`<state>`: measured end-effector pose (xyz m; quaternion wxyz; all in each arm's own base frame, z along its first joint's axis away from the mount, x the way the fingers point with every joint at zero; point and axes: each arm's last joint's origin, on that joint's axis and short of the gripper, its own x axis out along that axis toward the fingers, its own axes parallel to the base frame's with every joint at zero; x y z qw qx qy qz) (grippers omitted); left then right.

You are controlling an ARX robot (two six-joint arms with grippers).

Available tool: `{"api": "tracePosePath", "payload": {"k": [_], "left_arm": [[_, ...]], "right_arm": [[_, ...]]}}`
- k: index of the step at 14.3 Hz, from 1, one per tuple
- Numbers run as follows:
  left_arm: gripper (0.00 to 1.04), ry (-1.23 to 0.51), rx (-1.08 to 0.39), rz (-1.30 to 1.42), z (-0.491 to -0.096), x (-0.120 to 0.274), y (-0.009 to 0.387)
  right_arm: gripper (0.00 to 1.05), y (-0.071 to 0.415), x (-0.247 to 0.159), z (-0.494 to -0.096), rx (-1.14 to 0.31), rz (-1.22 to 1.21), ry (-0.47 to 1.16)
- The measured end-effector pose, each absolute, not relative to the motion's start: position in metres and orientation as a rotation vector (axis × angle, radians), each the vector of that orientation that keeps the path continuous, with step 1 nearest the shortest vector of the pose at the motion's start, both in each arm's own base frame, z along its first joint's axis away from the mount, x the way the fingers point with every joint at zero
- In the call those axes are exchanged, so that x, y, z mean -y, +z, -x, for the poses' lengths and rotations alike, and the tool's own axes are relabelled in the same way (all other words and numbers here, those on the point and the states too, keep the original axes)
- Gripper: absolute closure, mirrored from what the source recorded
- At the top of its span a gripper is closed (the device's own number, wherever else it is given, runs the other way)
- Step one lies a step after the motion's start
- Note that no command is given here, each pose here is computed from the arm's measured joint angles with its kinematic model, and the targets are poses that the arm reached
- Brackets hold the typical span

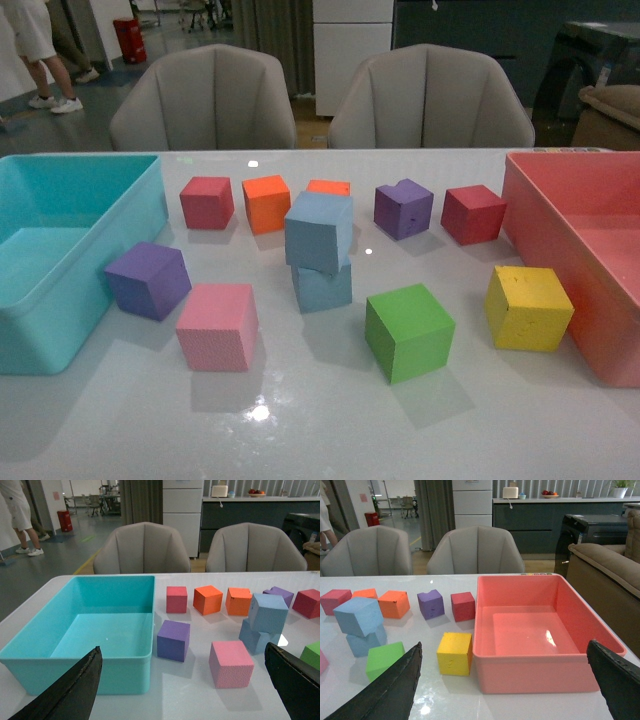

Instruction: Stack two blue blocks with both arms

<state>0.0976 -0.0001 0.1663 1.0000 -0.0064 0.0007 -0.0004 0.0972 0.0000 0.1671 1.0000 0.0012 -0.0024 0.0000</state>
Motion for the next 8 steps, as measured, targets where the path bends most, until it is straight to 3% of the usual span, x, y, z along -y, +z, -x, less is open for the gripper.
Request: {"api": "tracePosePath", "payload": {"k": [8], "left_arm": [[0.07, -0.001, -0.001, 0.013, -0.0976, 0.0001, 0.1663]], "right_arm": [[0.06, 0.1671, 0.0, -0.0972, 0.005, -0.002, 0.0]]}}
